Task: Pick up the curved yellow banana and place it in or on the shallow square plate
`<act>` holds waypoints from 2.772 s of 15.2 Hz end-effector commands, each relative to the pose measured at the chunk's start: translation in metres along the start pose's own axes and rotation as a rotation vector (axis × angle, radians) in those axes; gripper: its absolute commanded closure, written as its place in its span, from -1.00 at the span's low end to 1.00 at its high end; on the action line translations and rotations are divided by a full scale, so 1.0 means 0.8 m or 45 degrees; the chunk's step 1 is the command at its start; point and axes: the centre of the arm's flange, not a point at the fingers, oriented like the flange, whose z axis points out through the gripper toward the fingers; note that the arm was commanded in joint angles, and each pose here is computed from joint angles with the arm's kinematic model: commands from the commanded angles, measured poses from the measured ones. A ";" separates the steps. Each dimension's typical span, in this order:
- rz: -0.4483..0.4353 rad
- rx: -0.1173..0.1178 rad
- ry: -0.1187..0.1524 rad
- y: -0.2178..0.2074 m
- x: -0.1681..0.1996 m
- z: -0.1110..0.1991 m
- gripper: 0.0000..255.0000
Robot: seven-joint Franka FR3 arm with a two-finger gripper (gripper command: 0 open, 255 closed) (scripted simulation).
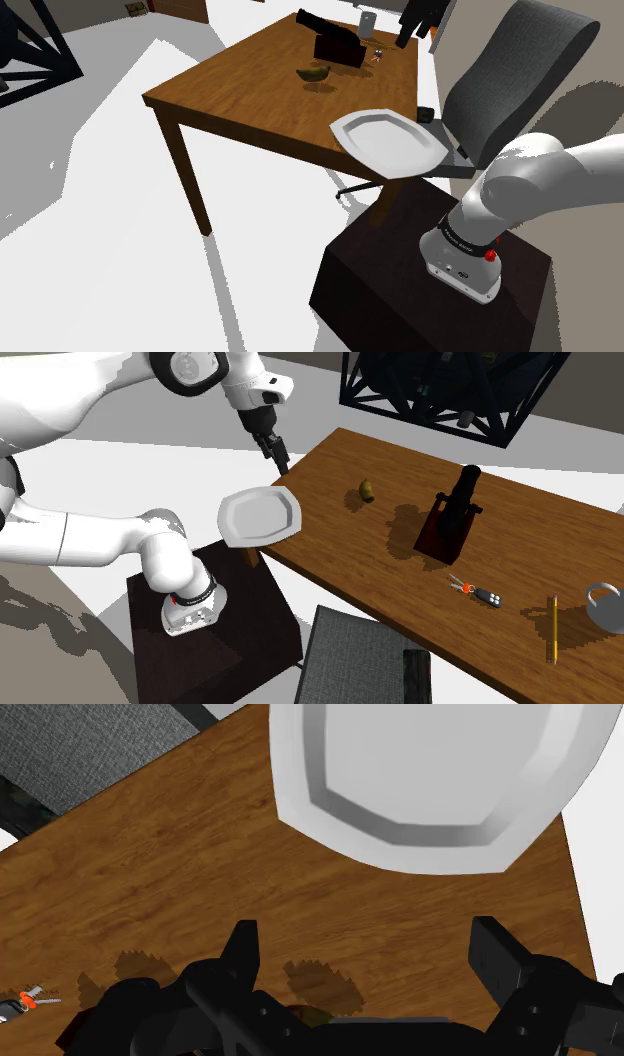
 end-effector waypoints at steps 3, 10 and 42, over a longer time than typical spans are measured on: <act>-0.084 -0.004 -0.014 0.012 0.026 0.019 -1.00; -0.379 -0.017 -0.064 0.038 0.121 0.088 -1.00; -1.126 -0.050 -0.191 0.017 0.349 0.327 -1.00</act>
